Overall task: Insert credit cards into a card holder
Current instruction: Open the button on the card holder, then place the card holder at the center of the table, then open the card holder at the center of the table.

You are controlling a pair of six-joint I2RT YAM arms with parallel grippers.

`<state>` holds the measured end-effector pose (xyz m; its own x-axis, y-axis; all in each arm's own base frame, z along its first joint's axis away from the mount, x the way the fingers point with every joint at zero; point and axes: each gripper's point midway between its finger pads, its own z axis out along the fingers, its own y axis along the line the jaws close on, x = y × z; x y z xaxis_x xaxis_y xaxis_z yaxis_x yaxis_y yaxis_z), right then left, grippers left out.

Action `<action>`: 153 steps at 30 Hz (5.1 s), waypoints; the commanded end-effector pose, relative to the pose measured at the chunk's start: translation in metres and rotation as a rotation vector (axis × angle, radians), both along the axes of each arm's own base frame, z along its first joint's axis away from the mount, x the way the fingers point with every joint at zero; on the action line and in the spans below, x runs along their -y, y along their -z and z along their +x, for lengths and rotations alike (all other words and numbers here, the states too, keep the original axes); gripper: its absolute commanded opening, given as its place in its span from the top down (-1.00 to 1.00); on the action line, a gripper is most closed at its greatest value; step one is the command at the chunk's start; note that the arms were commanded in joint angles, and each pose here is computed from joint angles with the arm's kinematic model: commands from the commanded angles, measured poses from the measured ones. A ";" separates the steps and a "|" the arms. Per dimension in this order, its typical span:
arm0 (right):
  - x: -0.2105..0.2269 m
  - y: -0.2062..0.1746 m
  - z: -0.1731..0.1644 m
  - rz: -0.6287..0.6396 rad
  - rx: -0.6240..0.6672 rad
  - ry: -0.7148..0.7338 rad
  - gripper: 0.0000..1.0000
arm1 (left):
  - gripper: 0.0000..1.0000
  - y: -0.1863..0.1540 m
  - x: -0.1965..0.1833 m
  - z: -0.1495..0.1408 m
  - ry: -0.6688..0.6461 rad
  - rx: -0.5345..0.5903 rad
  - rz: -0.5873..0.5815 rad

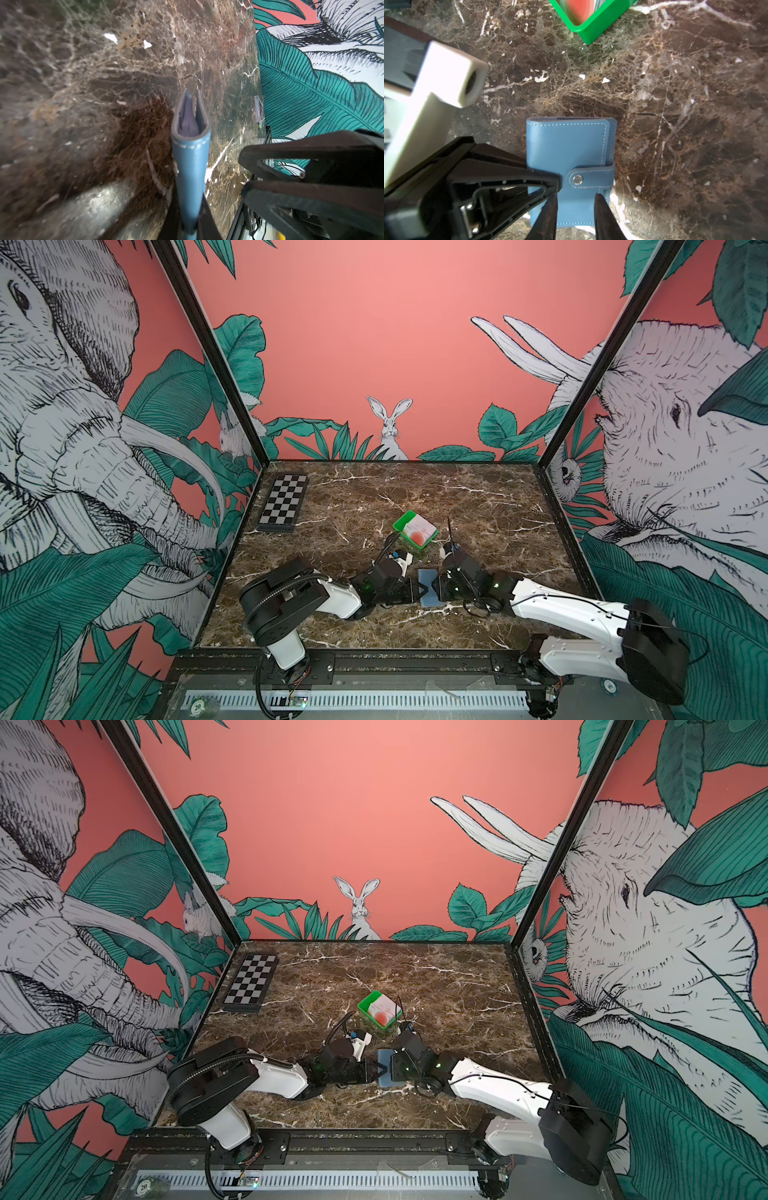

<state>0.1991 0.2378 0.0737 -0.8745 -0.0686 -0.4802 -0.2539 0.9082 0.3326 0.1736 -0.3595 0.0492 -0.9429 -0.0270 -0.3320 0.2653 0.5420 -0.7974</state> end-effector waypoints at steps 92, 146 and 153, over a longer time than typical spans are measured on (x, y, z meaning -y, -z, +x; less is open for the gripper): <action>0.008 -0.030 0.011 -0.148 0.153 0.035 1.00 | 0.33 0.000 -0.044 0.010 -0.099 0.017 0.191; -0.021 -0.093 -0.001 -0.083 0.274 -0.069 1.00 | -0.46 -0.022 -0.027 0.007 -0.034 -0.021 0.093; -0.021 -0.091 -0.001 -0.087 0.270 -0.072 1.00 | -0.45 -0.020 -0.026 0.007 -0.031 -0.023 0.094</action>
<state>0.1937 0.2537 0.1440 -0.7364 -0.1959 -0.6476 -0.3785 0.9127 0.1543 0.1770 -0.3298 0.0641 -0.9507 -0.0189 -0.3095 0.2278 0.6344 -0.7386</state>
